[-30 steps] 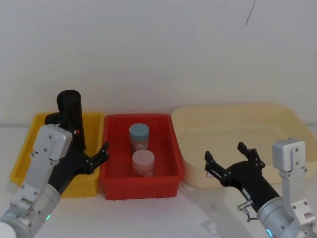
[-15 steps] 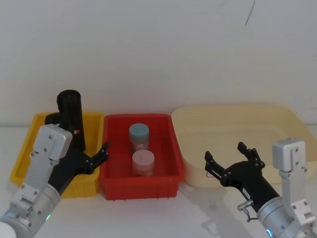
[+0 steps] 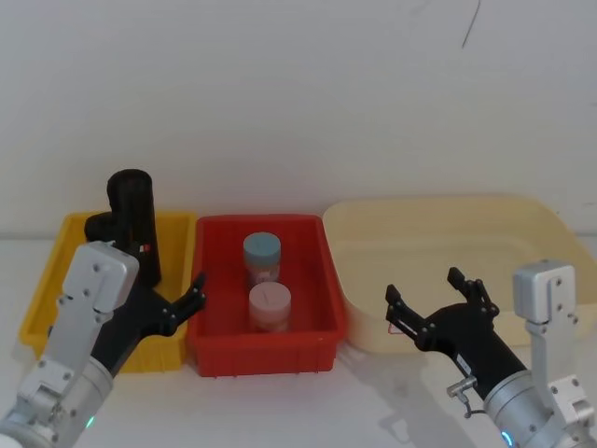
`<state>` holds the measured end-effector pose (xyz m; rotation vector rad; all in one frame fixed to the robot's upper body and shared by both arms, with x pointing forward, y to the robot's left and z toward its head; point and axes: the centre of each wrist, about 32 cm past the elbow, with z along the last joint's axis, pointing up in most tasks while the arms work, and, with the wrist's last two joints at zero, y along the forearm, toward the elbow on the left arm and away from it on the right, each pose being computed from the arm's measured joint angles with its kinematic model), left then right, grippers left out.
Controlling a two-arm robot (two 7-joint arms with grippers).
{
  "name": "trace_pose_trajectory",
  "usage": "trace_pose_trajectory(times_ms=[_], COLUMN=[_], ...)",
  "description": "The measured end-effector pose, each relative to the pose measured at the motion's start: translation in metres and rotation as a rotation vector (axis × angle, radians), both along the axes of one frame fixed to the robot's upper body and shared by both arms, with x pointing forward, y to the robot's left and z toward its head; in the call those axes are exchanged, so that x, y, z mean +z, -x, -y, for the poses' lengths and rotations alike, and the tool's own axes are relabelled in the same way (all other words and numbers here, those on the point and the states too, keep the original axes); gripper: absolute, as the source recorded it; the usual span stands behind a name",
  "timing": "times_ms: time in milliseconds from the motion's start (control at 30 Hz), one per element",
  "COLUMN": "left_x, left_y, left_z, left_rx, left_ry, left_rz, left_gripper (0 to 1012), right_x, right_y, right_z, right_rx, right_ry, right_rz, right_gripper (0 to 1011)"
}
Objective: Pick up the garbage bag with the one hand and transfer it to the other hand.
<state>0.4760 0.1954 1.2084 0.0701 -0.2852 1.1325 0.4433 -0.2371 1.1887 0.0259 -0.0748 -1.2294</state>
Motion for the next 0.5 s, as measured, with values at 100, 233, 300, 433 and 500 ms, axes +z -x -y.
trace_pose_trajectory(times_ms=[100, 233, 300, 433, 500], left_x=[0.0007, 0.0011, 0.0011, -0.0001, -0.0016], left_y=[0.0069, 0.0153, 0.0187, 0.0292, 0.0340], left_z=[0.0005, -0.0001, -0.0009, -0.0039, -0.0064], left_rx=[0.007, 0.021, 0.029, 0.055, 0.069], left_ry=[-0.001, 0.001, 0.004, 0.018, 0.030], left_rz=[0.002, 0.004, 0.006, 0.006, 0.006], left_gripper=[1001, 1002, 1002, 1001, 1001], right_x=[0.000, 0.000, 0.000, 0.000, 0.000], right_y=[0.000, 0.000, 0.000, 0.000, 0.000], right_z=[0.000, 0.000, 0.000, 0.000, 0.000], right_rx=[0.000, 0.000, 0.000, 0.000, 0.000], right_ry=[0.000, 0.000, 0.000, 0.000, 0.000], right_rz=[0.000, 0.000, 0.000, 0.000, 0.000], right_gripper=[1000, 1000, 1000, 1000, 1000])
